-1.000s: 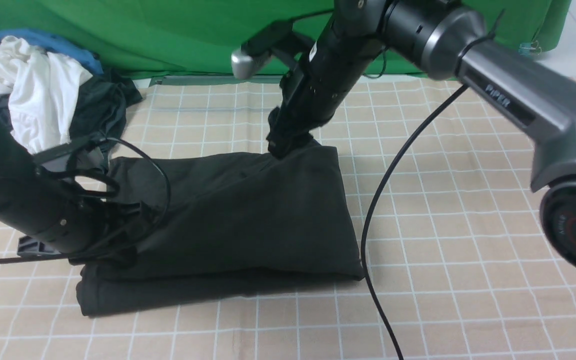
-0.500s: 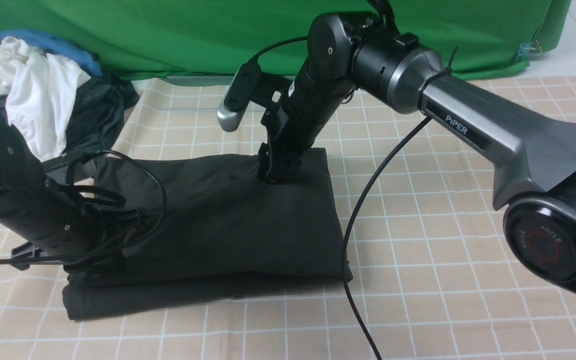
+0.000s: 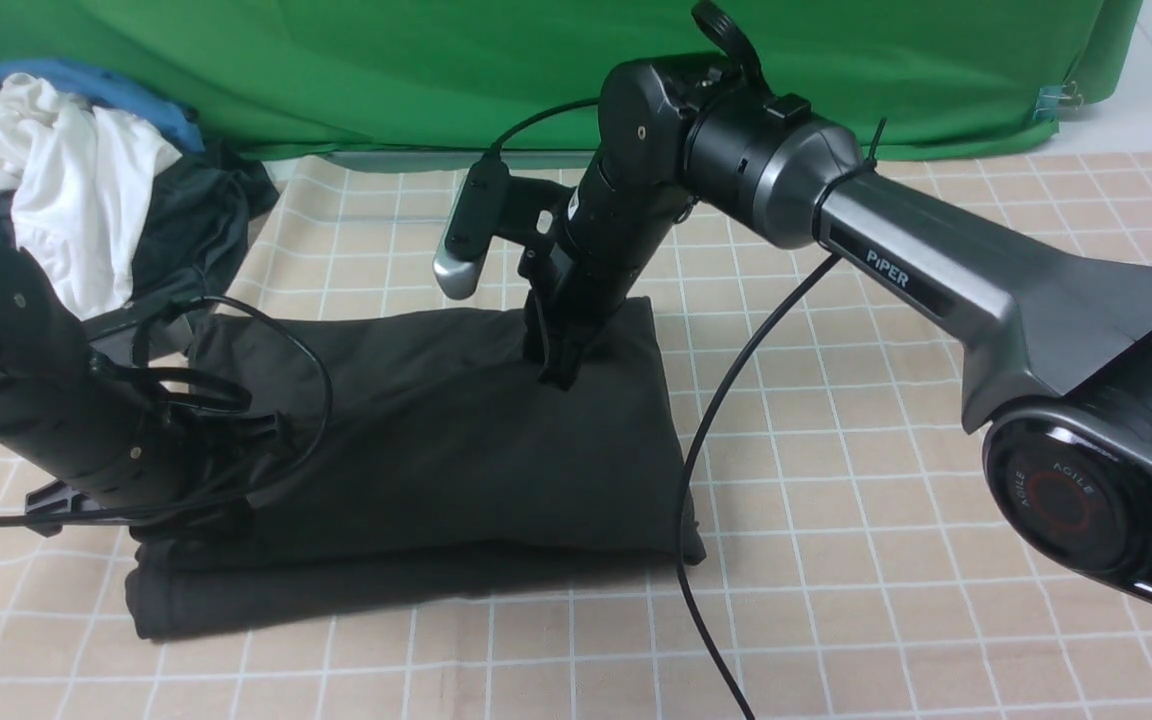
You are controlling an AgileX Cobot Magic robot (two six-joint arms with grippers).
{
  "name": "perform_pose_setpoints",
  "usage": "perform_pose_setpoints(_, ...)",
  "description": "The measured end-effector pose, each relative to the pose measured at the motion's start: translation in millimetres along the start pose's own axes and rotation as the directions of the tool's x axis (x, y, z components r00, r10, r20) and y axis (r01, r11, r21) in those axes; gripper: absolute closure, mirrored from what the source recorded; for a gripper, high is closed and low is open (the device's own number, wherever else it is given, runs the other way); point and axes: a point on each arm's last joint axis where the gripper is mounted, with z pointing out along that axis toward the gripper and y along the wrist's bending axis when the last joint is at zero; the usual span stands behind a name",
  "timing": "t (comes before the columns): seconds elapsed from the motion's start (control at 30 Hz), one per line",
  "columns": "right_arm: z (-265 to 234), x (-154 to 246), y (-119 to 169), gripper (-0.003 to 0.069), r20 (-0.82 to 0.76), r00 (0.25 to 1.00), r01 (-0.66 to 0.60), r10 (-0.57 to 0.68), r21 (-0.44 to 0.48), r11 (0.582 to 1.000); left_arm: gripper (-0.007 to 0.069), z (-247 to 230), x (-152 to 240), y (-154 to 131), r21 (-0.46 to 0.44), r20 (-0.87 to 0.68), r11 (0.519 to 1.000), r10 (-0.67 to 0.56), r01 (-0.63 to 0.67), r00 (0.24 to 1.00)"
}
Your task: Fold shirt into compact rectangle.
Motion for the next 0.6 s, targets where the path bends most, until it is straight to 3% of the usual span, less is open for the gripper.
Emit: perform_pose_setpoints(0.6, -20.7, -13.3, -18.0, 0.0610, 0.104, 0.995, -0.022, 0.007, 0.138, 0.990, 0.0607, -0.1, -0.1, -3.4, 0.037, 0.001, 0.999, 0.008, -0.008, 1.000)
